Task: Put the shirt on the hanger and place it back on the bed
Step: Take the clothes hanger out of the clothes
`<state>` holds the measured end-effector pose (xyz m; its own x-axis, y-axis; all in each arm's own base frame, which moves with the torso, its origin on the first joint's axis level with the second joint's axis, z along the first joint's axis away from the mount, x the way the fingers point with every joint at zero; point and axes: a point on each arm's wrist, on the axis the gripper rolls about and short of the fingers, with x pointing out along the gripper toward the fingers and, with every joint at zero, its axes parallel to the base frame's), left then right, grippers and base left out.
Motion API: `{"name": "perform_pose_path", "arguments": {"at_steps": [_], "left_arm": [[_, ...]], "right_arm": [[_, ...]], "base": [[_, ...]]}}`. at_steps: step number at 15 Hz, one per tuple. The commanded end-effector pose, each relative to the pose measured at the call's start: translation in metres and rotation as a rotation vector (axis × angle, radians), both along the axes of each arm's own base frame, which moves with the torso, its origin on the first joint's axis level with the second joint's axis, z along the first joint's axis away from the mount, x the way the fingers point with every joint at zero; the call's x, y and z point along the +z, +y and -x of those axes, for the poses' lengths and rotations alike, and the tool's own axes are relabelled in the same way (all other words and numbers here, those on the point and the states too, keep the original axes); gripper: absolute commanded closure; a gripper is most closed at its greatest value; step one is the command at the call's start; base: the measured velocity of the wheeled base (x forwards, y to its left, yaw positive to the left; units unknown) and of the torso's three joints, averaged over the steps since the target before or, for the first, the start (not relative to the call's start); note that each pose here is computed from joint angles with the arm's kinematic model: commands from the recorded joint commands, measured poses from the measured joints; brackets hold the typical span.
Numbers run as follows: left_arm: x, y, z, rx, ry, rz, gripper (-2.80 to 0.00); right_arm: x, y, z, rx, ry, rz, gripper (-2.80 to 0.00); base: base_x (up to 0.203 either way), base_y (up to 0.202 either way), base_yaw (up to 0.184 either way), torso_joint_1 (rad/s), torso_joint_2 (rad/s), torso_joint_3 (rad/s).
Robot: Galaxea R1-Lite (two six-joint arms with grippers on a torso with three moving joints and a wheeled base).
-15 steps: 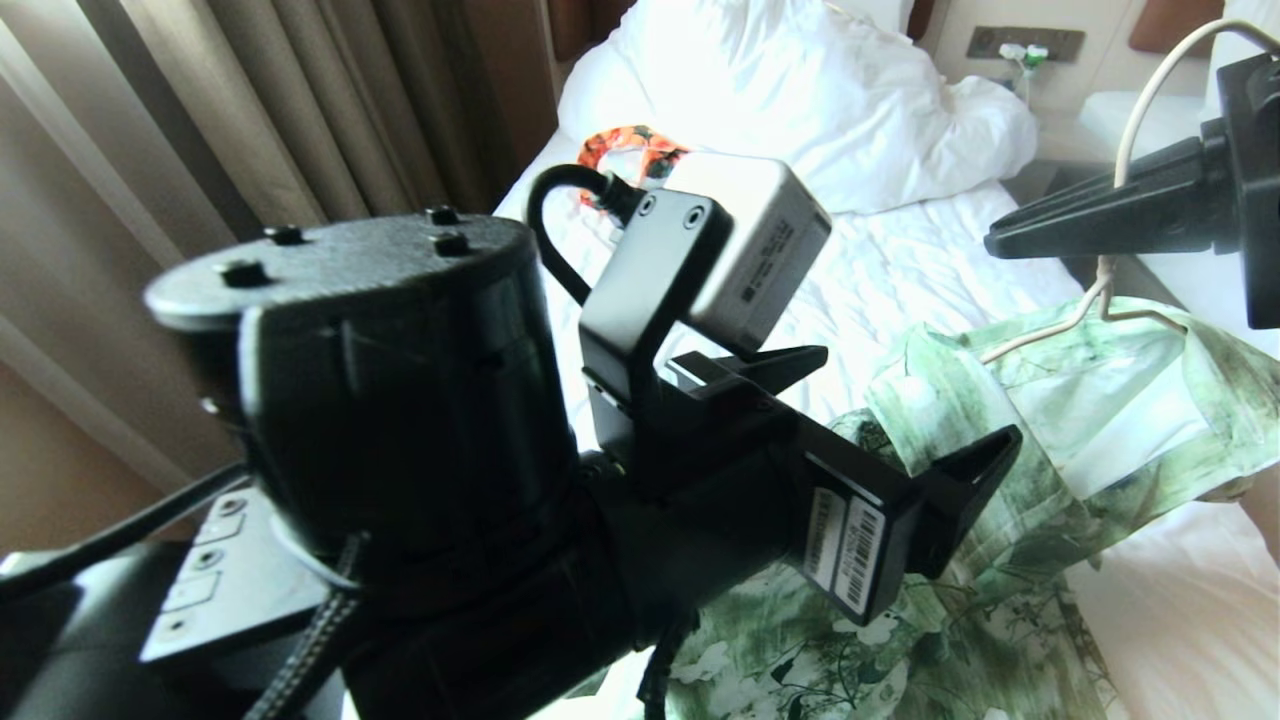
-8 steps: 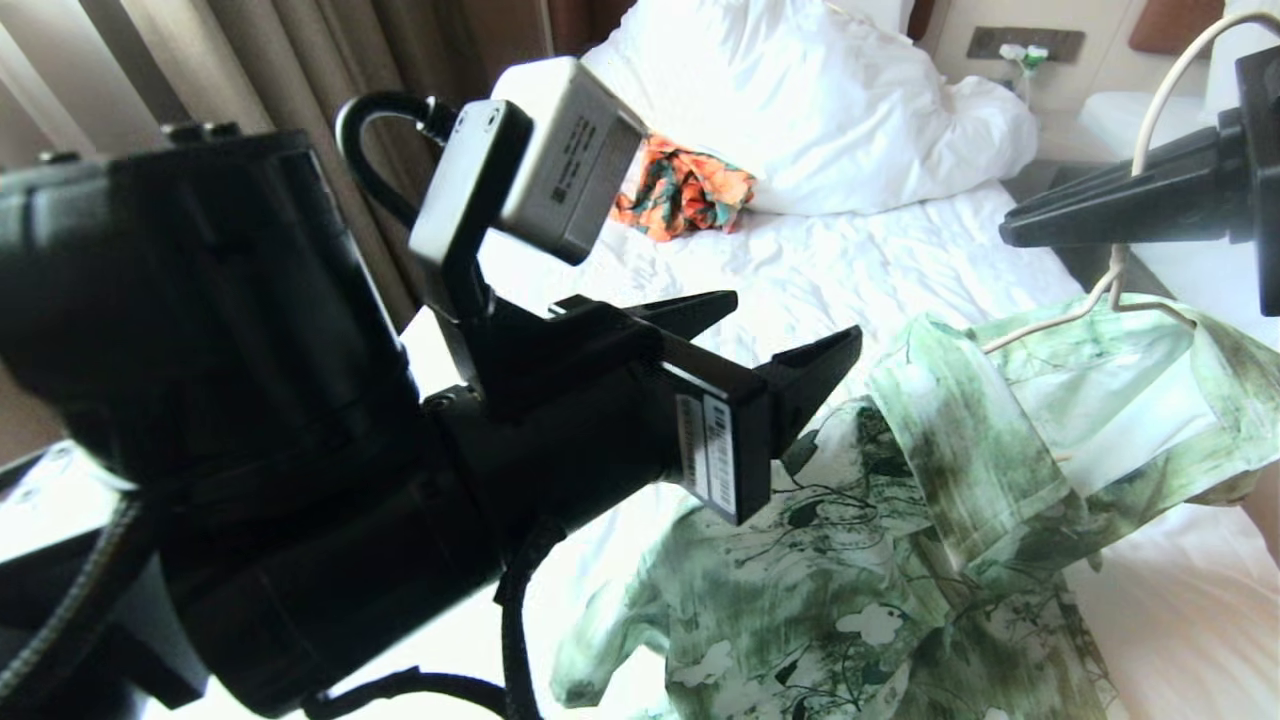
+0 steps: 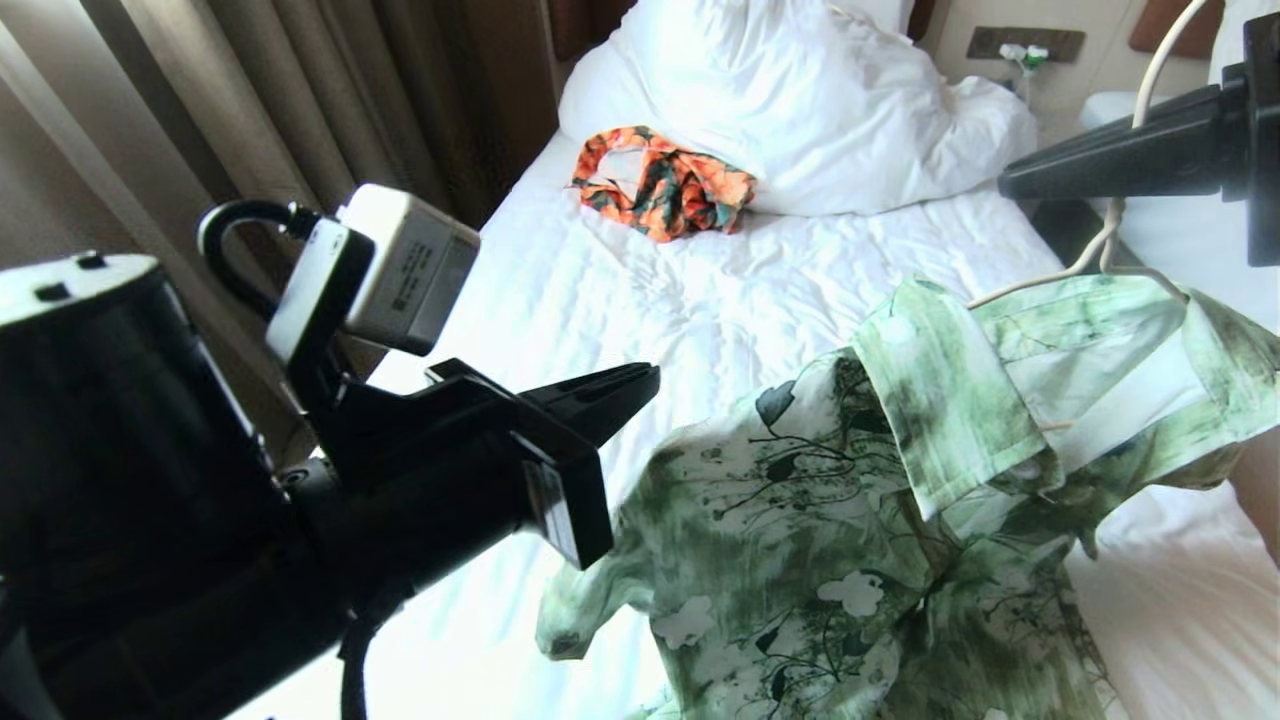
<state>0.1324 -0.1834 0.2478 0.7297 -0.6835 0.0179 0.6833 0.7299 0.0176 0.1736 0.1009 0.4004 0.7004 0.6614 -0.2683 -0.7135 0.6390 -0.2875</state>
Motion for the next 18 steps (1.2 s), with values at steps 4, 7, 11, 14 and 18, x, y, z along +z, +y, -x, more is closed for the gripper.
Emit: {"name": "perform_pose_path", "arguments": {"at_steps": [4,7,11,14,18], "left_arm": [[-0.012,0.044,0.013,0.129,-0.002,0.002,0.00],[-0.019,0.057,0.018,0.159,0.003,-0.005,0.00],[-0.026,0.068,0.022,0.183,0.010,-0.012,0.00],[-0.034,0.073,0.026,0.188,0.020,-0.022,0.00],[-0.035,0.080,0.030,0.198,0.016,-0.015,0.00]], "right_arm": [[0.002,-0.007,-0.004,-0.062,-0.016,-0.001,0.00],[0.004,-0.007,-0.010,-0.076,-0.066,-0.024,0.00],[0.012,-0.007,-0.014,-0.094,-0.143,-0.060,0.00],[0.017,-0.006,-0.015,-0.097,-0.187,-0.082,0.00],[0.021,-0.006,-0.015,-0.093,-0.230,-0.076,0.00]], "base": [[0.000,0.000,0.000,0.085,-0.37,-0.275],[0.000,0.000,0.000,0.137,-0.49,-0.357],[0.000,0.000,0.000,0.164,-0.53,-0.365],[0.000,0.000,0.000,0.191,-0.56,-0.360],[0.000,0.000,0.000,0.231,-0.61,-0.379]]}}
